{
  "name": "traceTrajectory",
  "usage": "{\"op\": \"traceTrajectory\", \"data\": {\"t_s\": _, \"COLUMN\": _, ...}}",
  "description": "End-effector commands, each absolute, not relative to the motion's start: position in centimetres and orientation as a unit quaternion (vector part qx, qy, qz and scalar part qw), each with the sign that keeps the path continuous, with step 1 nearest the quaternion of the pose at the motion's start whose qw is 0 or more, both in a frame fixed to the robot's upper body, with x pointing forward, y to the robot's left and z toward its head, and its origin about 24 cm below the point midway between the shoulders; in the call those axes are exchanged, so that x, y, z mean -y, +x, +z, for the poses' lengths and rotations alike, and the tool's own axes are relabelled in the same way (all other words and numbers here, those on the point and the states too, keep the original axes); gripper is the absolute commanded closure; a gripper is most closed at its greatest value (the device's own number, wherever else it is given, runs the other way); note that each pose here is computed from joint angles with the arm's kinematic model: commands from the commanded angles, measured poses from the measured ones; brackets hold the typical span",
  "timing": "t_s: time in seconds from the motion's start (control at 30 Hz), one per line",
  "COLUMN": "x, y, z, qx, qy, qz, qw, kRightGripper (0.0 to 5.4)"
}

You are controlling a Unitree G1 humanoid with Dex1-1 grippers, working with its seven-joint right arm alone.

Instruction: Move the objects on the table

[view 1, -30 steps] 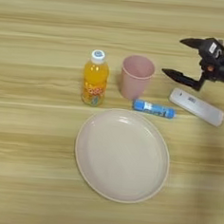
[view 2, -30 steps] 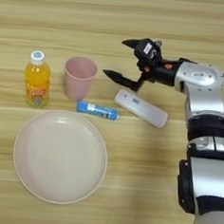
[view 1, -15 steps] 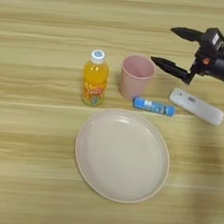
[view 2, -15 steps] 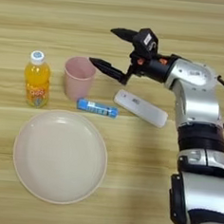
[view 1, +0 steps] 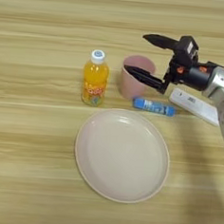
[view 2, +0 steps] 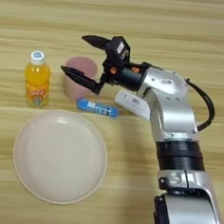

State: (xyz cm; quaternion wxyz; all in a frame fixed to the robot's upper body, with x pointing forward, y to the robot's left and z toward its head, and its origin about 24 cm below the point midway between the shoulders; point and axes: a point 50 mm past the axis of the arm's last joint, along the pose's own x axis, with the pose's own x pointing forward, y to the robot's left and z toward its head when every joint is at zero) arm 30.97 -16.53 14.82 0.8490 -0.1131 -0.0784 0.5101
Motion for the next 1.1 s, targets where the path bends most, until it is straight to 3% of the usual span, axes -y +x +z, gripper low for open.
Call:
{"op": "traceTrajectory", "data": {"t_s": 0.03, "x": 15.5, "y": 30.9, "z": 18.2, "qx": 0.141, "qy": -0.135, "qz": 0.498, "qw": 0.845, "kRightGripper": 0.04}}
{"op": "traceTrajectory", "data": {"t_s": 0.7, "x": 10.5, "y": 31.4, "z": 15.7, "qx": 0.090, "qy": -0.090, "qz": 0.483, "qw": 0.866, "kRightGripper": 0.04}}
{"op": "traceTrajectory", "data": {"t_s": 1.1, "x": 7.6, "y": 31.4, "z": 12.9, "qx": 0.055, "qy": -0.096, "qz": 0.493, "qw": 0.863, "kRightGripper": 0.04}}
